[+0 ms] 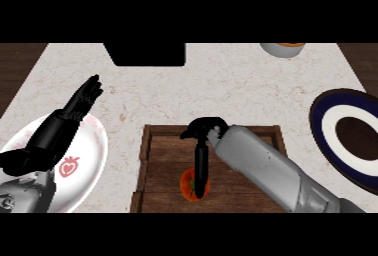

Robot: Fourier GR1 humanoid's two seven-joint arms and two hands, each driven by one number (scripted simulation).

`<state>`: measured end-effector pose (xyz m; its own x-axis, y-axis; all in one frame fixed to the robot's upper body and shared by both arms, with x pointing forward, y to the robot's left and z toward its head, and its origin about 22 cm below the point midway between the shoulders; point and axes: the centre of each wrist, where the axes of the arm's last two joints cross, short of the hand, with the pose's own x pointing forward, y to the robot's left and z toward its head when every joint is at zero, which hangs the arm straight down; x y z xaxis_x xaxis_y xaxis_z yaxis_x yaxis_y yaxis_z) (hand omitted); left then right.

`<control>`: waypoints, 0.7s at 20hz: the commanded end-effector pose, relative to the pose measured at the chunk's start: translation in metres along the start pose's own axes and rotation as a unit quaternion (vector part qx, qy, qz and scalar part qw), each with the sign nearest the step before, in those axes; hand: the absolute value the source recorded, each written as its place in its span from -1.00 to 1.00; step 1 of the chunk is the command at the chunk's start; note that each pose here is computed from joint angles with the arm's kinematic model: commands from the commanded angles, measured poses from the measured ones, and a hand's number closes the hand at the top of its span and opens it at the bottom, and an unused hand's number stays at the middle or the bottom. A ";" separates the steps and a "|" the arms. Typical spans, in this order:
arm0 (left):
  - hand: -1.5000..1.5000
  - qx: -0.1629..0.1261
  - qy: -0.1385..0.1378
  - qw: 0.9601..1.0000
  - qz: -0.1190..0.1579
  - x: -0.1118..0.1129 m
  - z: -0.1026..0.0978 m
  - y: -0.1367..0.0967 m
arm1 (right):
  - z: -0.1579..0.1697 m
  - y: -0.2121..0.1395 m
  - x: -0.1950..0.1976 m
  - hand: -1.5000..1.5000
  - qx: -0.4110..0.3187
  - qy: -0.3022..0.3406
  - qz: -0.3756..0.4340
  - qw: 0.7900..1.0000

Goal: Pick the tomato from the tray and place it in the plate

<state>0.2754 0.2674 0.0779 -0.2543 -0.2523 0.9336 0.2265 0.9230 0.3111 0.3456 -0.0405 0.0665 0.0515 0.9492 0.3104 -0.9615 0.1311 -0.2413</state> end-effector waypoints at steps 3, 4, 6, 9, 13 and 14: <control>0.00 -0.001 -0.009 1.000 -0.001 0.005 -0.003 -0.006 | -0.031 0.040 -0.002 -1.00 0.071 0.069 0.023 0.995; 0.00 -0.003 -0.003 1.000 0.000 0.005 -0.009 -0.003 | -0.025 0.028 -0.017 -1.00 0.064 0.072 0.028 0.995; 0.00 -0.001 0.000 1.000 0.000 -0.004 0.001 0.009 | -0.031 0.048 0.004 -1.00 0.063 0.069 0.030 0.995; 0.00 0.002 0.004 1.000 -0.007 0.009 0.007 -0.002 | -0.032 0.061 0.002 -1.00 0.048 0.074 0.035 0.995; 0.00 0.000 0.000 1.000 -0.001 -0.016 0.010 -0.004 | -0.036 0.055 0.003 1.00 0.049 0.007 0.069 0.996; 0.00 0.001 0.002 1.000 -0.002 -0.001 0.013 0.003 | -0.037 0.061 -0.015 1.00 0.042 0.013 0.074 0.996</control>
<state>0.2714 0.2688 0.0765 -0.2573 -0.2517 0.9330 0.2272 0.9227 0.3115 0.3180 -0.0358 0.0435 -0.0524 0.9573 0.2843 -0.9611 0.0290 -0.2748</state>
